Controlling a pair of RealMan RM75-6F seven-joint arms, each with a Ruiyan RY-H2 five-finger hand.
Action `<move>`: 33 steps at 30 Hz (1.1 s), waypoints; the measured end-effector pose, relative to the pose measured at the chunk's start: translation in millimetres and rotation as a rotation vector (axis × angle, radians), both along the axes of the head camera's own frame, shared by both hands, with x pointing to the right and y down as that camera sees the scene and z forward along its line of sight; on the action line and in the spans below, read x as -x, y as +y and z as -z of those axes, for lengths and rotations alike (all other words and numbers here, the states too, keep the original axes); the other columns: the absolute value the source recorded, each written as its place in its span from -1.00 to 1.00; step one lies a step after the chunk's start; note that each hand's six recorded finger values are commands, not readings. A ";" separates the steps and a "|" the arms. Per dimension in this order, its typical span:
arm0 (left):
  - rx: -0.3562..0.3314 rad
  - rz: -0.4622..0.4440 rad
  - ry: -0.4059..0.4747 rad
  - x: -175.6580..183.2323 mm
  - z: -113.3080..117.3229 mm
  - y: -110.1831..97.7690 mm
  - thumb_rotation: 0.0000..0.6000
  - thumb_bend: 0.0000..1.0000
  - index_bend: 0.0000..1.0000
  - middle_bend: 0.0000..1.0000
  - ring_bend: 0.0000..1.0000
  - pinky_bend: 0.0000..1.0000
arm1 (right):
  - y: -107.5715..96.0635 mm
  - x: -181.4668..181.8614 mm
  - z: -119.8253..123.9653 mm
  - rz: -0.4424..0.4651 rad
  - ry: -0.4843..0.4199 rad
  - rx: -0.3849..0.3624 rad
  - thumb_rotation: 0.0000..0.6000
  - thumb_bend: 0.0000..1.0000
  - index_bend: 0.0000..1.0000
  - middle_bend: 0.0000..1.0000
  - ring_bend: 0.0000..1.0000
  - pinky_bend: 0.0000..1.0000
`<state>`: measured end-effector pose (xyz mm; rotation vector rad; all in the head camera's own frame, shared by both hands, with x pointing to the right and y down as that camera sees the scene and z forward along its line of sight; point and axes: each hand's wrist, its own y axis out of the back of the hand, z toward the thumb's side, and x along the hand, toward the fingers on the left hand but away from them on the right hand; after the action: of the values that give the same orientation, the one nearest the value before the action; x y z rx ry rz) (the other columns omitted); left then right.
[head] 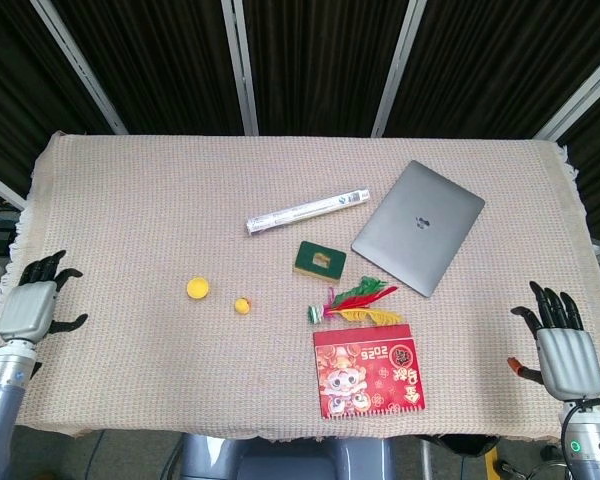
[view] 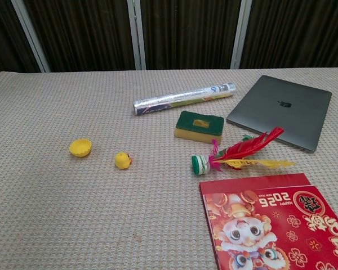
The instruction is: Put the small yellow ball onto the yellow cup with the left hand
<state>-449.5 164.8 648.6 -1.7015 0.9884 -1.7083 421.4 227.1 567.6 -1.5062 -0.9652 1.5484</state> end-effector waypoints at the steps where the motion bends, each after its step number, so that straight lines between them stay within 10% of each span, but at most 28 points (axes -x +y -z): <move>1: 0.001 -0.002 0.005 -5.1 -2.1 -1.2 1.00 -0.55 -0.44 -1.00 -1.00 -1.00 | 0.0 0.1 -0.2 0.000 -0.002 0.001 1.00 -1.00 -0.42 -1.00 -1.00 -1.00; 33: 0.045 -0.163 0.136 -139.9 -47.6 7.6 1.00 -0.52 -0.34 -1.00 -1.00 -1.00 | 1.0 1.5 -0.6 -0.015 -0.040 0.017 1.00 -1.00 -0.41 -1.00 -1.00 -1.00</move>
<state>-309.7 172.5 696.2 -1.8931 0.8495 -1.5388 420.0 228.1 568.2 -1.5505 -0.9902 1.5460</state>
